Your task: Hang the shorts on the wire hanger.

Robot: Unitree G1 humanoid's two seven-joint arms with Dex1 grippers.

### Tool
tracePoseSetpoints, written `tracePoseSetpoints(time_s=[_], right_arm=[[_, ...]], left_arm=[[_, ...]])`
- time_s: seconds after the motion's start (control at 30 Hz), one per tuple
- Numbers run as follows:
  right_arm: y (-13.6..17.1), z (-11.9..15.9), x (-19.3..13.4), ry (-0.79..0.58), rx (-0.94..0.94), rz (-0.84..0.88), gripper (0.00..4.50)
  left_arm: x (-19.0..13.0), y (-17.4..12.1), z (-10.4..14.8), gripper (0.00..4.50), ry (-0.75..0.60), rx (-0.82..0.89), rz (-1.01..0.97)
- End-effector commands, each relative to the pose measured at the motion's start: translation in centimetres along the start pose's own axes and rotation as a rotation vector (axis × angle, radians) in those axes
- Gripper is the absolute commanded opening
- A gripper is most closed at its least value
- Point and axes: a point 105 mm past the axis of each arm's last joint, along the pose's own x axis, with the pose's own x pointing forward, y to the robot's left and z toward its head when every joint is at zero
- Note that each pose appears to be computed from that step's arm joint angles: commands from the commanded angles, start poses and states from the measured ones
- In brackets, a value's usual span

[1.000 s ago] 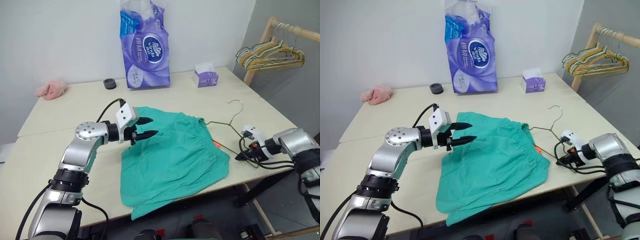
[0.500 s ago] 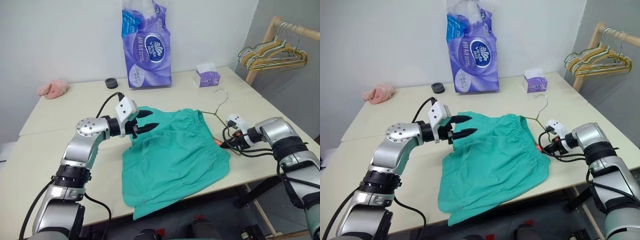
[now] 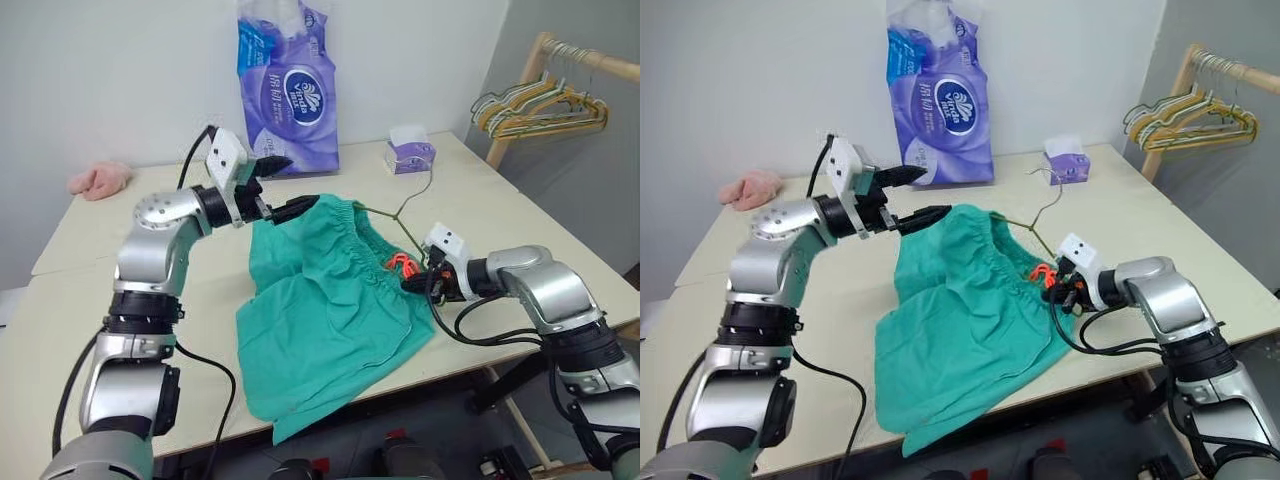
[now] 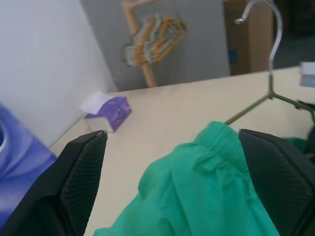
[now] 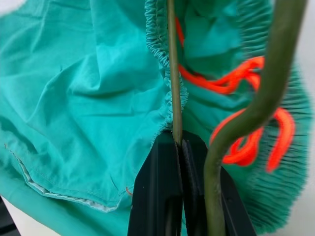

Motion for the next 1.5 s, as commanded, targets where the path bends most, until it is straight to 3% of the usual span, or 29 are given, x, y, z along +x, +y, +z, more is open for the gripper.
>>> tracePoseSetpoints(time_s=[0.03, 0.13, 0.33, 0.57, 0.73, 0.97, 1.07, 1.5], right_arm=[[0.4, 1.0, -0.4, -0.001, -0.116, -0.025, 0.0], [1.3, 1.3, -0.2, 0.002, -0.167, -0.003, 0.0], [2.6, 1.5, 0.0, 0.016, -0.276, 0.024, 0.0], [2.9, 1.5, -0.2, 0.04, -0.401, 0.017, 0.0], [3.1, 1.9, -0.3, 0.037, -0.454, 0.021, 0.0], [3.7, 2.7, -0.2, 0.012, -0.514, 0.034, 0.0], [4.2, 3.1, -0.2, -0.006, -0.536, 0.041, 0.0], [5.3, 4.3, -0.3, -0.058, -0.631, 0.059, 0.0]], left_arm=[[0.5, -1.5, 0.4, 4.49, 0.075, 0.159, -0.175], [0.5, -2.2, -0.9, 4.49, 0.151, 0.225, -0.269], [1.3, -1.5, -1.7, 4.49, 0.168, 0.285, -0.263], [1.1, -2.7, -2.8, 4.49, 0.201, 0.27, -0.371], [-0.4, -4.8, -5.0, 4.49, 0.304, 0.238, -0.531], [0.4, -4.7, -5.8, 4.49, 0.316, 0.245, -0.512], [0.9, -4.8, -6.0, 3.9, 0.298, 0.199, -0.505], [0.3, -5.8, -6.7, 0.1, 0.305, 0.172, -0.553]])
